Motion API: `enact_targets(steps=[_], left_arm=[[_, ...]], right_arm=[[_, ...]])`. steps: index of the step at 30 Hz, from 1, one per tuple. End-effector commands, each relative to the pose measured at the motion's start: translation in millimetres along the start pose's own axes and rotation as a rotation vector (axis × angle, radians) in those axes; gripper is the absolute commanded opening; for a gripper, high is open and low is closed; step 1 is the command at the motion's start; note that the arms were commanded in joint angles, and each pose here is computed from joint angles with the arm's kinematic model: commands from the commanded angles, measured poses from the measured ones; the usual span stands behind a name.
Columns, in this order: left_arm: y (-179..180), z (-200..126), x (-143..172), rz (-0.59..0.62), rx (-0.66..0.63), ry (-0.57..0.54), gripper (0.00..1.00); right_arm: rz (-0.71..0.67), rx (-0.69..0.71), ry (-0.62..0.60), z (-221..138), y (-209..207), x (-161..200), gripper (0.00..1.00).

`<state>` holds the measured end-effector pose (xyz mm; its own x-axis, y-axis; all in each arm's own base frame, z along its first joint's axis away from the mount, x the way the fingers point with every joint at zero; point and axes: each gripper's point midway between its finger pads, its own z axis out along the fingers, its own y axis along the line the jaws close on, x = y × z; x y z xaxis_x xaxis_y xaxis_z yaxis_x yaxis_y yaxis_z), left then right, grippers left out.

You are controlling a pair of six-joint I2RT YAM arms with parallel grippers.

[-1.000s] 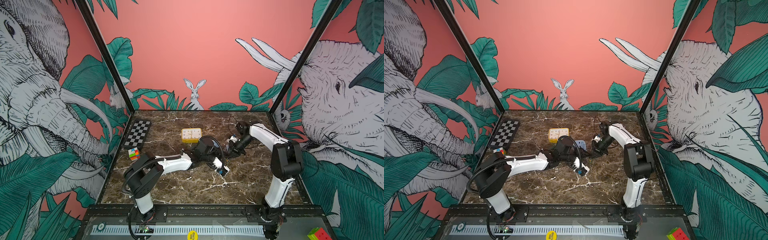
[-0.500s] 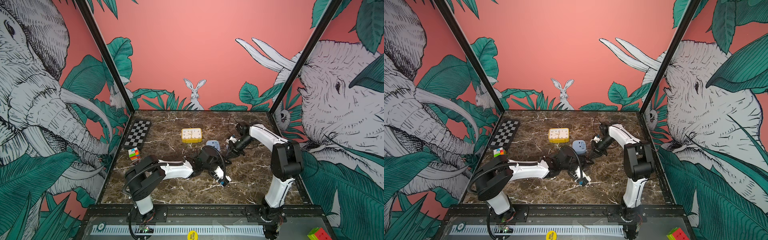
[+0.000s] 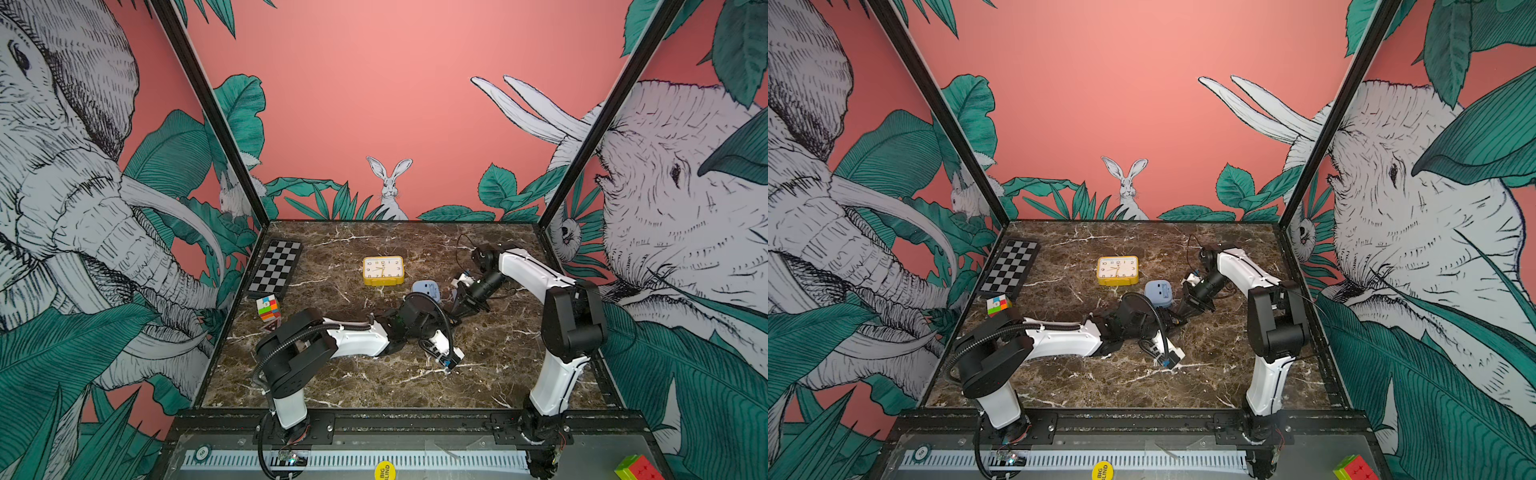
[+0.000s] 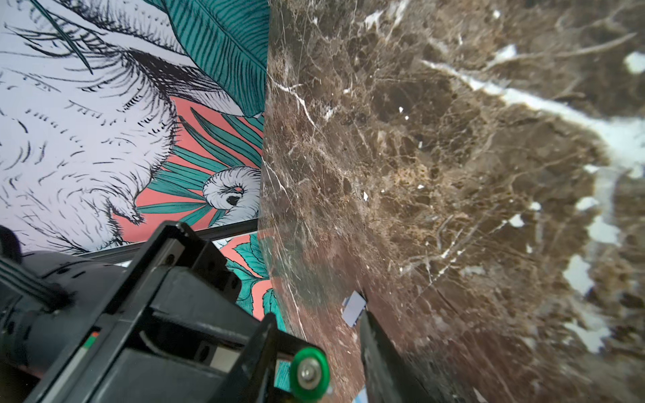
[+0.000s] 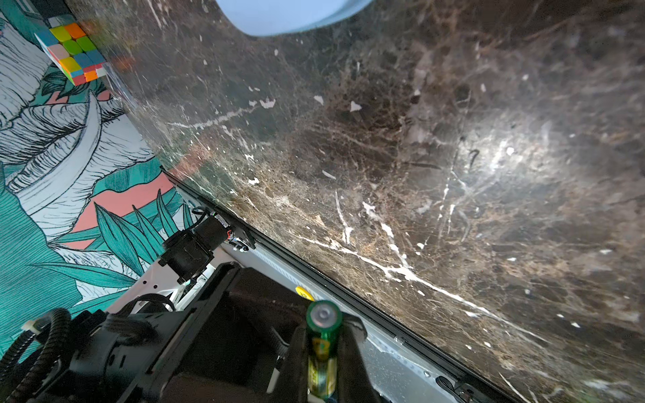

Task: Insert the battery into the alarm
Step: Pick up the battery at the center of the board.

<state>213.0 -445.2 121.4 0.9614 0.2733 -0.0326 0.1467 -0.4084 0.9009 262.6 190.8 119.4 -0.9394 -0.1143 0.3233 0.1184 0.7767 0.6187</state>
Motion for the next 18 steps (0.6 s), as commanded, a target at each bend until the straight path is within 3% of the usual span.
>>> enact_targets(steps=[1,5,9,11,14,18], left_arm=[[9,2,3,0.032,-0.018,0.015,0.33],[15,3,4,0.027,-0.033,0.017,0.25],[16,3,4,0.014,-0.03,0.013,0.1],[16,3,5,0.006,-0.03,0.018,0.1],[20,3,6,-0.023,-0.045,0.027,0.09],[35,1,11,-0.117,-0.074,0.047,0.08]], right_arm=[[0.001,-0.008,0.009,-2,3,4,0.06],[0.001,-0.01,0.001,-1,3,2,0.06],[0.001,-0.012,-0.001,-1,3,-1,0.07],[0.001,-0.015,-0.004,-1,4,-2,0.09],[0.002,-0.017,-0.014,-1,4,-5,0.16],[-0.008,0.019,-0.064,-5,1,-12,0.39]])
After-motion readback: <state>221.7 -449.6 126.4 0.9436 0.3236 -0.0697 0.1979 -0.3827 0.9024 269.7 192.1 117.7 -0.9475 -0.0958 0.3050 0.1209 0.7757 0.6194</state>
